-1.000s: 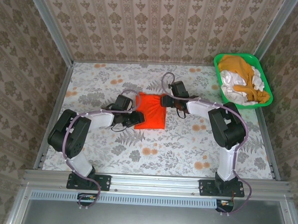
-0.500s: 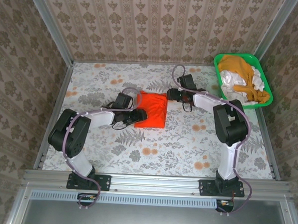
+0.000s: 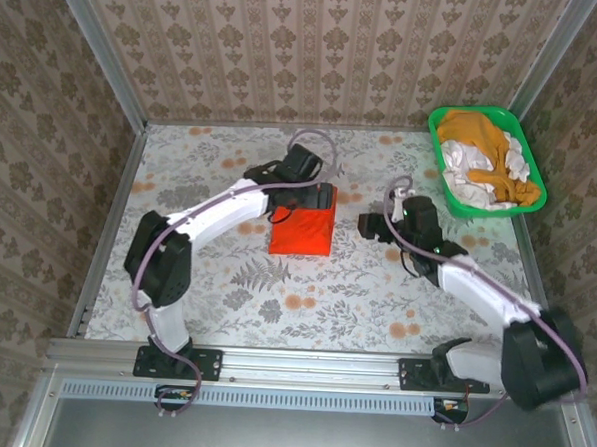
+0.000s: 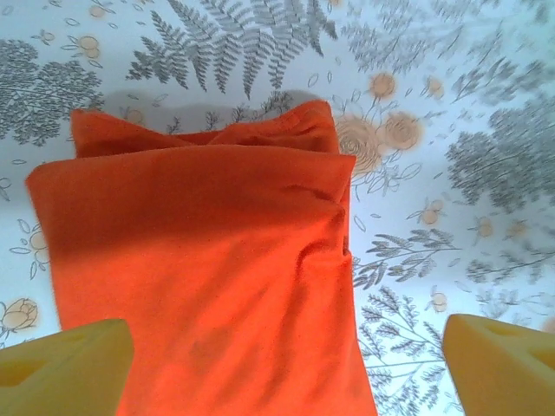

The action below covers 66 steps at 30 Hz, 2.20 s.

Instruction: Fold and stack the t-shirts

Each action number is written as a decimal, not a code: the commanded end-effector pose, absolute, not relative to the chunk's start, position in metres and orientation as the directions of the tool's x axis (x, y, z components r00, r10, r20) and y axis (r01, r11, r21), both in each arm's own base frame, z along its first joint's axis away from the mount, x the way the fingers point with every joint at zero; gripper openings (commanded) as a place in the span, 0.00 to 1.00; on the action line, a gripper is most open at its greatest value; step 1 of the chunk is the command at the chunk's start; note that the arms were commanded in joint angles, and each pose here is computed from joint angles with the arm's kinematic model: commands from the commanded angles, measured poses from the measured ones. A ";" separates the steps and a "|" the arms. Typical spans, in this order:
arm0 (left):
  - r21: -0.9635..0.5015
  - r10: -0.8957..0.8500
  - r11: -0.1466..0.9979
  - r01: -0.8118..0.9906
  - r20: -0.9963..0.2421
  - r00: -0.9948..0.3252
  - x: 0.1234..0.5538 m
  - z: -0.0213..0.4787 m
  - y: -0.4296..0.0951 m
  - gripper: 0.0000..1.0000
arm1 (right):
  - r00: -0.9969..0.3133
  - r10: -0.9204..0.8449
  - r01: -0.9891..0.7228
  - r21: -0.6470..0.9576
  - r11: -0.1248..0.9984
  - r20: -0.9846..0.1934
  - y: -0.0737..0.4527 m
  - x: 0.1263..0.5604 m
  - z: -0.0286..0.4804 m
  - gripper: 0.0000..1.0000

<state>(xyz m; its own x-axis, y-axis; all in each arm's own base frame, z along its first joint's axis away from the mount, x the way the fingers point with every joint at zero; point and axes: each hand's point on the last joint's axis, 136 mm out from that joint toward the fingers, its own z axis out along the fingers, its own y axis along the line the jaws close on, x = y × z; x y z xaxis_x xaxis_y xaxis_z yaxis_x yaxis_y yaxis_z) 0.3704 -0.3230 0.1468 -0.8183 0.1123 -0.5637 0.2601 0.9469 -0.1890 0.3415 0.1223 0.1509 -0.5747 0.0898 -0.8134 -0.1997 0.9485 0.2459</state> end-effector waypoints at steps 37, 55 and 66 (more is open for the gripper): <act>0.171 0.344 0.934 0.315 -0.182 -0.921 0.391 0.034 -0.101 0.26 | -0.213 -0.193 -0.798 0.057 0.600 -0.958 0.336 0.296 0.251 1.00; 0.242 -0.238 0.928 -0.283 -0.200 -0.951 0.401 0.036 0.075 0.24 | -0.252 -0.219 -0.826 0.092 0.556 -0.943 0.366 0.299 0.239 1.00; 0.167 -0.386 0.890 -0.425 -0.222 -0.895 0.432 0.039 0.083 0.25 | -0.284 -0.231 -0.793 0.092 0.602 -0.931 0.356 0.301 0.227 1.00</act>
<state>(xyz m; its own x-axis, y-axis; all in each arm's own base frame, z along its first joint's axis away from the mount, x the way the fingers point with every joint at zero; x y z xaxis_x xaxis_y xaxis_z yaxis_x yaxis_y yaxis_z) 0.4280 0.0911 0.0342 -0.9057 -0.3560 -0.2302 -0.4007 0.8960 0.1911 0.3010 0.3616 0.2323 -0.2586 -0.2277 -0.9387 -0.8144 0.5740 0.0851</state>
